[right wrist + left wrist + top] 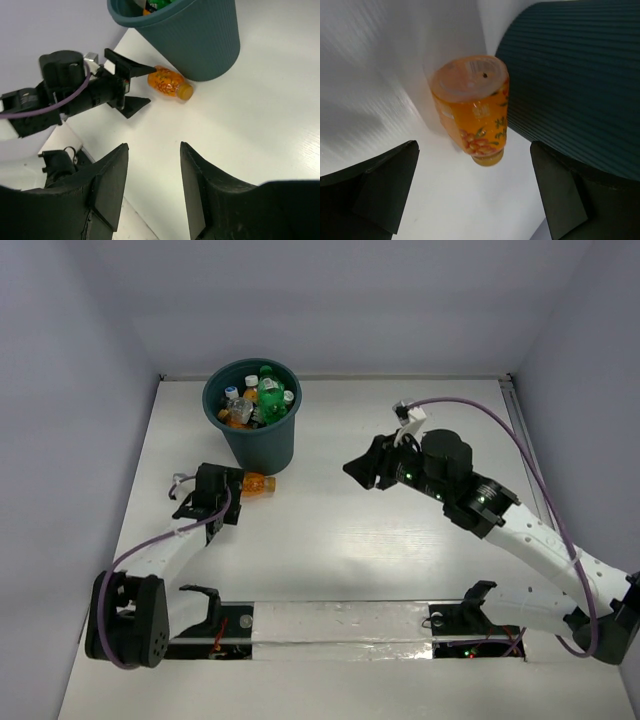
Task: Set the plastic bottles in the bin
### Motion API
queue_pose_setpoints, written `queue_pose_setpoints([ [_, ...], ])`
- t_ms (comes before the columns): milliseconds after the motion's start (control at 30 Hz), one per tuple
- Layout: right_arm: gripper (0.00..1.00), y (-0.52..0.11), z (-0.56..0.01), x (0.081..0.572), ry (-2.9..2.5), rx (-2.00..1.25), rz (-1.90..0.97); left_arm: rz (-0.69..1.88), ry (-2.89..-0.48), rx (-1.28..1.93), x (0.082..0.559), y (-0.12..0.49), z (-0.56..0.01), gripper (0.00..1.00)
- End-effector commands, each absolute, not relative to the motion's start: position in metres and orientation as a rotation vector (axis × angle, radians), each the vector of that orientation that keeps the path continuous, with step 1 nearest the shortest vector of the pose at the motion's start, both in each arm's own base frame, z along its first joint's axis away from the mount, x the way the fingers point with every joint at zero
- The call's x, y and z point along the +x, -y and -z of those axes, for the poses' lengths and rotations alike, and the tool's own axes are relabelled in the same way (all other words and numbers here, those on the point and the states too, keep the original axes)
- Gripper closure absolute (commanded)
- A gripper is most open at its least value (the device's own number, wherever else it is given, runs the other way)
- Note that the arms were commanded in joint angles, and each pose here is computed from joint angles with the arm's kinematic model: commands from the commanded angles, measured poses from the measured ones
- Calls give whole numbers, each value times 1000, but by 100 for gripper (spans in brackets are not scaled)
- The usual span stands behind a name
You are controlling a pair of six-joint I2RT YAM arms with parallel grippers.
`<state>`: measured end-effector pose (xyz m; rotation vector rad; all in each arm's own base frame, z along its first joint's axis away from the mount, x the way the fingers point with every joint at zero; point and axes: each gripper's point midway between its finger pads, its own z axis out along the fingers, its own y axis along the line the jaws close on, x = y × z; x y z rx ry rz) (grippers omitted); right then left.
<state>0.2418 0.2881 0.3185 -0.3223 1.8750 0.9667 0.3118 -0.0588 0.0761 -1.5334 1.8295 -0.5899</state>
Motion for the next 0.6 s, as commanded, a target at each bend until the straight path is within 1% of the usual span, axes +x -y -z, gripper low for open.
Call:
queue_pose_setpoints([
  [0,48,-283,-335,224,-1807,-344,-1042,592,-1736,-1564,328,50,-80,8],
  [100,48,-279,-334,218,-1810,-352,-1046,607,-1730,-1542,340,52,-79,10],
  [133,48,-279,-334,217,-1811,-357,-1046,568,-1772,-1537,341,52,-68,10],
  [267,49,-275,-339,213,-1800,-360,-1049,517,-1818,-1542,346,53,-56,14],
  [333,49,-274,-340,211,-1799,-361,-1050,511,-1813,-1551,346,52,-52,20],
  [367,49,-273,-340,211,-1800,-360,-1049,504,-1814,-1553,345,51,-50,28],
  [433,49,-273,-338,211,-1807,-361,-1046,489,-1815,-1558,343,47,-47,33],
  [467,49,-272,-338,211,-1807,-358,-1046,474,-1816,-1562,342,43,-46,39],
  [567,49,-273,-339,213,-1802,-341,-1052,430,-1854,-1524,336,41,-45,41],
])
